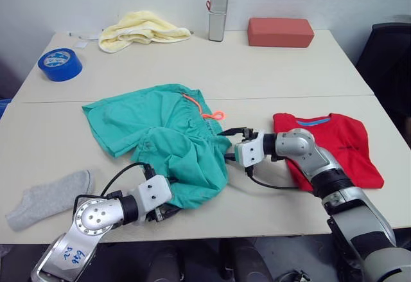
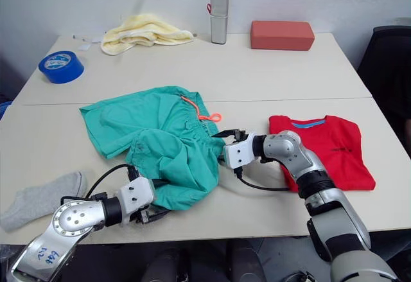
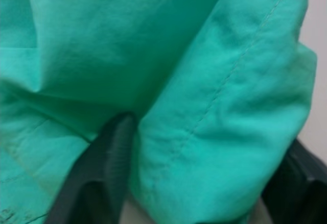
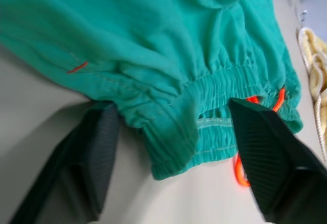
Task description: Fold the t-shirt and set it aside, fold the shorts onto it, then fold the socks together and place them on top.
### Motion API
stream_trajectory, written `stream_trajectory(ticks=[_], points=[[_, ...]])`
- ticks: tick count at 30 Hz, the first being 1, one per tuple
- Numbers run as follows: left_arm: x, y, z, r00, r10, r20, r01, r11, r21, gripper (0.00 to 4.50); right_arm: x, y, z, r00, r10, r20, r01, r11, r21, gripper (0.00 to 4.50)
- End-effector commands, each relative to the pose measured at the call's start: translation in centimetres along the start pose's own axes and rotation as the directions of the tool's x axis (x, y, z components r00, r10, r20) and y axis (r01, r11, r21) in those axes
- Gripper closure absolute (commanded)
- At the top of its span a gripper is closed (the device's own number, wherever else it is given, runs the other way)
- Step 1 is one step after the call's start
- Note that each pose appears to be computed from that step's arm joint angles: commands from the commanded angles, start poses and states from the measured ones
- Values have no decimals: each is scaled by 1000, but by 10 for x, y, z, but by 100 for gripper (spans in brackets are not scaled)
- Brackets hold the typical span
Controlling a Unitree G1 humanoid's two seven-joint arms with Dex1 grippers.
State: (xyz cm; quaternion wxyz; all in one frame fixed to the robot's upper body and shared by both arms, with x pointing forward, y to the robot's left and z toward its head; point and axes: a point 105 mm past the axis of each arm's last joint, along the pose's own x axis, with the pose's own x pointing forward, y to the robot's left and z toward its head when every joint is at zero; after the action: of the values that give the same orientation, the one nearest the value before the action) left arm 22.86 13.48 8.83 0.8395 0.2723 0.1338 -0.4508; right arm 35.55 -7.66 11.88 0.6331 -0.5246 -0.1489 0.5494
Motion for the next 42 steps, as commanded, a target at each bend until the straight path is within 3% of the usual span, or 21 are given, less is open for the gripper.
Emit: stream_trajectory(ticks=[1, 5, 6, 7, 11, 15, 17, 23, 29, 33, 35, 38, 42], points=[[-9, 7, 0, 1000, -7, -1, 7, 1000, 17, 256, -1, 5, -2, 999, 34, -5, -34, 999, 21, 278], [-26, 25, 1, 1000, 1, 8, -1, 1000, 0, 387, -4, 9, -1, 998, 66, 5, -66, 997, 47, 423], [-31, 30, 1, 1000, -6, 20, 7, 1000, -18, 420, -7, 10, 0, 997, 77, 16, -78, 995, 58, 450], [-37, 35, 3, 999, -6, 32, 7, 1000, -26, 448, -10, 11, 1, 996, 87, 19, -88, 994, 65, 450], [-56, 44, 8, 996, -60, 64, 61, 998, -18, 448, -27, 14, 11, 990, 129, 52, -134, 986, 98, 450], [-79, 31, 10, 968, -244, 54, 245, 969, -20, 448, -64, 21, 19, 983, 179, 28, -181, 973, 142, 450], [-86, 26, 3, 954, -301, -4, 301, 953, -27, 448, -77, 25, 20, 980, 199, 4, -197, 967, 163, 450], [-100, 34, -13, 948, -293, -122, 291, 956, -31, 448, -113, 37, 24, 968, 246, -46, -228, 944, 239, 450], [-124, 14, -16, 860, -470, -198, 440, 880, -177, 448, -124, 79, 64, 913, 385, 136, -408, 853, 325, 450], [-133, 32, -24, 853, -420, -308, 400, 907, -129, 448, -114, 90, 73, 915, 360, 180, -402, 841, 362, 450], [-141, 35, -29, 825, -429, -368, 415, 902, -121, 448, -115, 91, 75, 916, 348, 201, -400, 826, 397, 450], [-140, 39, -25, 839, -417, -350, 405, 908, -109, 448, -118, 84, 71, 925, 317, 210, -379, 811, 446, 450], [-131, 60, -13, 906, -315, -283, 318, 947, -36, 448, -120, 69, 63, 938, 282, 201, -344, 829, 440, 450]])
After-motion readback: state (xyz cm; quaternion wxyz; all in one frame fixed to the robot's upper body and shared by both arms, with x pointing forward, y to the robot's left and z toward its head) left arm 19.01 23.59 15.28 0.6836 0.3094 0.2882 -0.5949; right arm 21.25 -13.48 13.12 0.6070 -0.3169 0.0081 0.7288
